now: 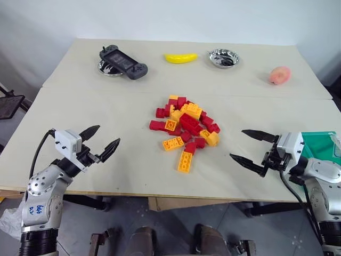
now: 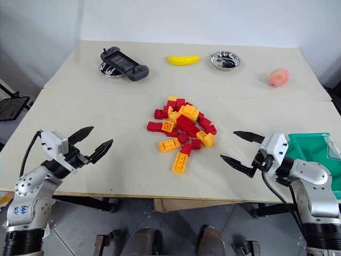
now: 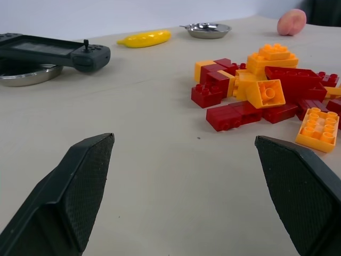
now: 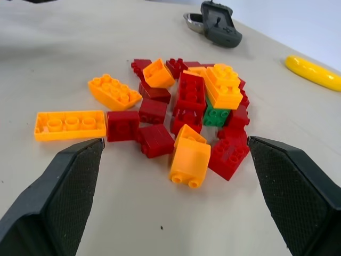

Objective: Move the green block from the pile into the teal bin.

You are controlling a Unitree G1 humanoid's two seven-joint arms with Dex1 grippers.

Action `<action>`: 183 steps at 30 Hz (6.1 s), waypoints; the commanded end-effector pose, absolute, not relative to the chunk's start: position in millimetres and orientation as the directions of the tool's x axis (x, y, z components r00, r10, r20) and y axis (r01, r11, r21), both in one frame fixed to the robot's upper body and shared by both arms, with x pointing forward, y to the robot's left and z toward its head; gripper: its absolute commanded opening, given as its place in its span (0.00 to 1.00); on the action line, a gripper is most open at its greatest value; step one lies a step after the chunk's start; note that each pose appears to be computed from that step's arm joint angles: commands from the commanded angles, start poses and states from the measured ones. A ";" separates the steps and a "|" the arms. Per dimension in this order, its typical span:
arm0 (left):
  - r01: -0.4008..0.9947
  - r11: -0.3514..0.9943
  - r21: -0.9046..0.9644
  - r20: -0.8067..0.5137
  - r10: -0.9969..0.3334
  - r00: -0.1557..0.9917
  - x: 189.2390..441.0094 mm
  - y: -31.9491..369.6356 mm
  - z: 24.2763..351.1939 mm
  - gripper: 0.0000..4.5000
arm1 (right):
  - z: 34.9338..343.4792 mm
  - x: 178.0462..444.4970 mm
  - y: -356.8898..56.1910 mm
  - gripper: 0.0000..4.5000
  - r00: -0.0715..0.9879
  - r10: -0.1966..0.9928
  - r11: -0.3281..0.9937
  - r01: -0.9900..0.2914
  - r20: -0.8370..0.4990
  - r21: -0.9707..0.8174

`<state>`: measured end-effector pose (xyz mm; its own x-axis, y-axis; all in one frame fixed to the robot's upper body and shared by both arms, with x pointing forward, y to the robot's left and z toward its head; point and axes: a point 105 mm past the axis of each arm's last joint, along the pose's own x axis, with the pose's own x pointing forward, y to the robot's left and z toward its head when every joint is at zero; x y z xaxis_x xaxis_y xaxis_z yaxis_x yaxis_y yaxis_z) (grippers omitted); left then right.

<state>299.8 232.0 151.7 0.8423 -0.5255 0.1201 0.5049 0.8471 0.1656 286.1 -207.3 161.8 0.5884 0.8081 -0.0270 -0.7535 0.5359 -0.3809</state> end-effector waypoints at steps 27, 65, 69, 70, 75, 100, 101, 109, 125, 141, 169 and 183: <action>0.688 0.720 0.091 0.157 -0.693 0.704 304.8 166.6 148.5 1.00 | 198.7 458.1 -100.0 0.02 0.842 0.539 0.744 -0.483 -0.013 -0.461; 0.757 0.618 0.211 0.086 -0.783 0.616 279.2 174.9 145.7 1.00 | 176.2 380.2 -211.5 0.92 0.726 0.631 0.627 -0.685 -0.273 -0.372; 0.766 0.601 0.227 0.082 -0.796 0.600 278.0 172.0 147.2 1.00 | 188.1 393.6 -188.2 0.99 0.705 0.668 0.617 -0.704 -0.239 -0.353; 0.763 0.605 0.229 0.087 -0.793 0.603 279.0 170.8 147.9 1.00 | 190.9 399.8 -176.1 0.99 0.695 0.679 0.604 -0.712 -0.238 -0.359; 0.746 0.625 0.229 0.112 -0.778 0.618 283.7 165.1 148.5 1.00 | 189.8 438.4 -137.9 0.99 0.742 0.556 0.600 -0.670 -0.374 -0.437; 0.713 0.664 0.224 0.132 -0.746 0.653 284.2 162.3 147.7 1.00 | 183.6 459.1 -84.6 0.99 0.663 0.546 0.605 -0.735 -0.512 -0.306; 0.714 0.663 0.225 0.132 -0.747 0.651 285.0 162.0 148.0 1.00 | 185.3 459.0 -81.4 0.99 0.661 0.556 0.594 -0.740 -0.504 -0.315; 0.716 0.660 0.225 0.140 -0.750 0.647 288.2 161.2 150.1 1.00 | 194.5 462.9 -70.5 0.99 0.693 0.568 0.608 -0.717 -0.444 -0.341; 0.718 0.656 0.232 0.138 -0.753 0.643 290.3 162.5 153.6 1.00 | 199.5 461.3 -41.1 0.71 0.689 0.637 0.599 -0.725 -0.346 -0.339; 0.709 0.672 0.215 0.140 -0.740 0.658 286.7 162.9 150.5 1.00 | 204.0 460.1 -48.6 0.48 0.675 0.664 0.553 -0.733 -0.323 -0.395; 0.706 0.668 0.234 0.147 -0.742 0.654 291.9 164.1 156.1 1.00 | 188.7 457.5 -31.8 0.41 0.663 0.654 0.600 -0.748 -0.364 -0.285; 0.827 0.511 0.234 0.198 -0.858 0.474 297.8 113.0 172.4 1.00 | 278.4 437.0 -122.8 0.32 0.650 0.758 0.604 -0.674 0.048 -0.425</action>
<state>300.6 121.8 165.9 0.5218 -0.8338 0.1802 0.8039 0.5513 0.2230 448.6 -108.8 250.2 0.6686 0.7415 -0.0567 -0.7013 0.6034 -0.3795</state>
